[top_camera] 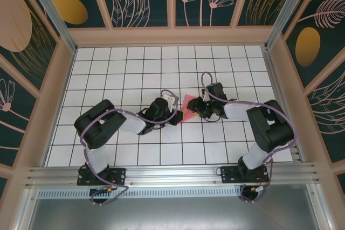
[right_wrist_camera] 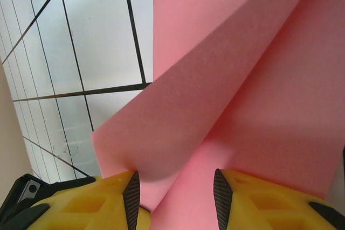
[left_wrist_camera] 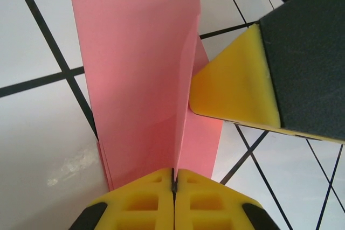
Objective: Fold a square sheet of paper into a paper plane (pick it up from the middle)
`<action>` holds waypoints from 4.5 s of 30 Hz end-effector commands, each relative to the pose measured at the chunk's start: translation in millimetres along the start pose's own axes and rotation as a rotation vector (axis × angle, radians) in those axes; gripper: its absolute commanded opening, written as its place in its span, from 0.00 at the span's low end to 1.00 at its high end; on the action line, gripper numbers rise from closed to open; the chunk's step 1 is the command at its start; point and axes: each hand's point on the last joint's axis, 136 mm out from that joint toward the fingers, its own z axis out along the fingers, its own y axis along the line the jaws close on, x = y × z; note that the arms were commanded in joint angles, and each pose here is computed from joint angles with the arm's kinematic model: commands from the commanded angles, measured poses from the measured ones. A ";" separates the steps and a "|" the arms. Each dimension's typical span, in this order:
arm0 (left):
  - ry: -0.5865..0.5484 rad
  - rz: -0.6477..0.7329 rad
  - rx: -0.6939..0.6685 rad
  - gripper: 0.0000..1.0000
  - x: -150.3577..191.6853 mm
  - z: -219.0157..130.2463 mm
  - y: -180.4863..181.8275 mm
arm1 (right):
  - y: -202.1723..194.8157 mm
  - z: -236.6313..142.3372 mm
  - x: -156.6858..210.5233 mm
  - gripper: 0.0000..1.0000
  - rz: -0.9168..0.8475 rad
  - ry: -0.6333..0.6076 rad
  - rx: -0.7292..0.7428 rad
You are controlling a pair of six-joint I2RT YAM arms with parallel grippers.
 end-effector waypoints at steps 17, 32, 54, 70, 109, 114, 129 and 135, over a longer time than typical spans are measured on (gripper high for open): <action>0.001 -0.073 -0.039 0.38 -12.6 -14.3 1.0 | -35.5 17.8 4.6 0.48 -0.006 0.044 0.157; -0.030 -0.135 -0.019 0.34 -25.0 -22.4 0.9 | -68.5 23.5 15.6 0.49 -0.018 0.087 0.359; 0.016 -0.145 0.062 0.17 -16.0 -10.6 -7.0 | -84.1 29.4 22.3 0.55 0.025 0.131 0.440; 0.058 -0.176 -0.069 0.11 -3.8 1.0 21.3 | -79.1 29.8 22.5 0.54 0.016 0.131 0.418; -0.033 -0.192 -0.025 0.13 -42.8 0.9 9.5 | -114.1 33.3 29.5 0.40 0.057 0.158 0.592; -0.017 -0.194 -0.022 0.12 -39.0 3.4 10.7 | -113.6 34.1 30.5 0.41 0.063 0.163 0.587; 0.023 -0.208 -0.111 0.05 -25.0 9.6 31.7 | -107.5 34.4 29.4 0.42 0.073 0.163 0.554; 0.034 -0.213 -0.138 0.04 -21.0 9.7 37.6 | -100.0 33.5 25.2 0.45 0.061 0.149 0.525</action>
